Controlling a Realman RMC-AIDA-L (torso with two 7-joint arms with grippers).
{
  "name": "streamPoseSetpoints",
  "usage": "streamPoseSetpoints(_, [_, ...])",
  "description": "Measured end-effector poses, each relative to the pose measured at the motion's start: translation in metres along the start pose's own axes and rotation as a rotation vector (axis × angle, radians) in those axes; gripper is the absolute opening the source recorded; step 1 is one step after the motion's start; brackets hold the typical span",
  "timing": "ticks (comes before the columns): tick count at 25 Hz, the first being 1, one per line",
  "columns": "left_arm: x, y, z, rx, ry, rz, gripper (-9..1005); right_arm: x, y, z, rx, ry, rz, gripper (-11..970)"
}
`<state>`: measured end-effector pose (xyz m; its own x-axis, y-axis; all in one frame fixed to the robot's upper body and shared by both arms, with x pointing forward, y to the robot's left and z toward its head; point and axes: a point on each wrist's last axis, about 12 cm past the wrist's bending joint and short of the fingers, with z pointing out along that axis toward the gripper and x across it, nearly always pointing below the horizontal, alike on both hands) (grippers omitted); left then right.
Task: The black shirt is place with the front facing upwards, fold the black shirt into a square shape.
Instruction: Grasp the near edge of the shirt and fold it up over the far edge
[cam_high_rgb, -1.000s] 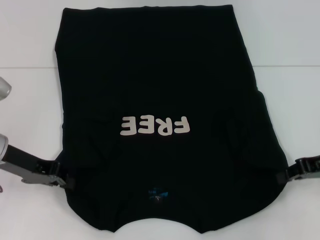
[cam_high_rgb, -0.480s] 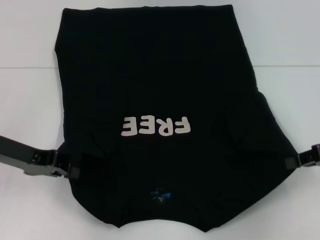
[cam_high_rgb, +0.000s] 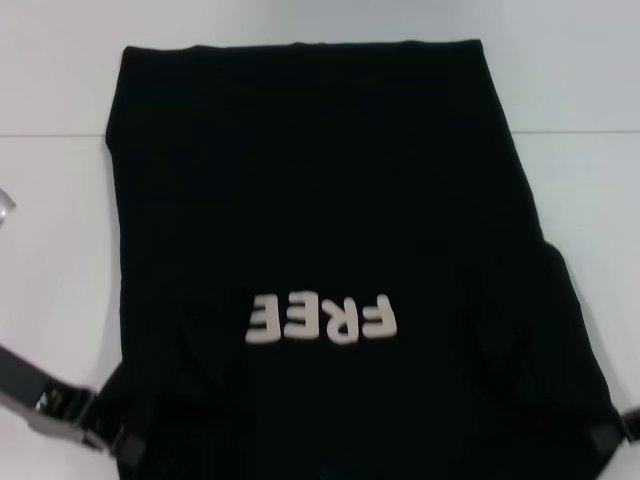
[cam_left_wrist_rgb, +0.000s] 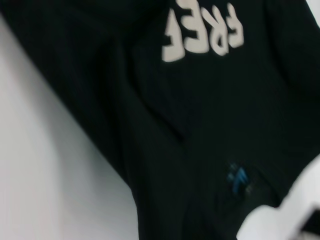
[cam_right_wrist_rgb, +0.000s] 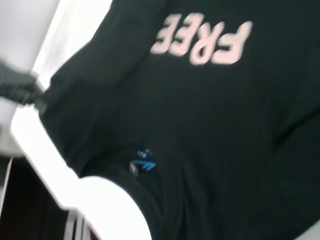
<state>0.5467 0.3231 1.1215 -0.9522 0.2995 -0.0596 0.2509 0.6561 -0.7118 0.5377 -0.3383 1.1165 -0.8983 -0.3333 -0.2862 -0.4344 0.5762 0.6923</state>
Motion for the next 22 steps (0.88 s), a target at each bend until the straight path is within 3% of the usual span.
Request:
streamPoseSetpoints(5, [0.004,-0.010,0.008,0.043,0.112,0.061,26,0.010,0.003,0.010,-0.032,0.082,-0.038,45])
streamPoseSetpoints(10, [-0.003,-0.013,0.011,0.049,0.069,0.090,27,0.010,0.002,0.016,-0.056,0.039,-0.039,45])
streamPoseSetpoints(14, [-0.015,-0.010,0.000,0.052,-0.086,0.078,27,0.004,0.000,0.008,-0.095,-0.132,-0.009,46])
streamPoseSetpoints(22, [-0.036,0.010,-0.038,0.132,-0.641,-0.025,27,-0.013,-0.009,-0.022,-0.150,-0.656,0.071,45])
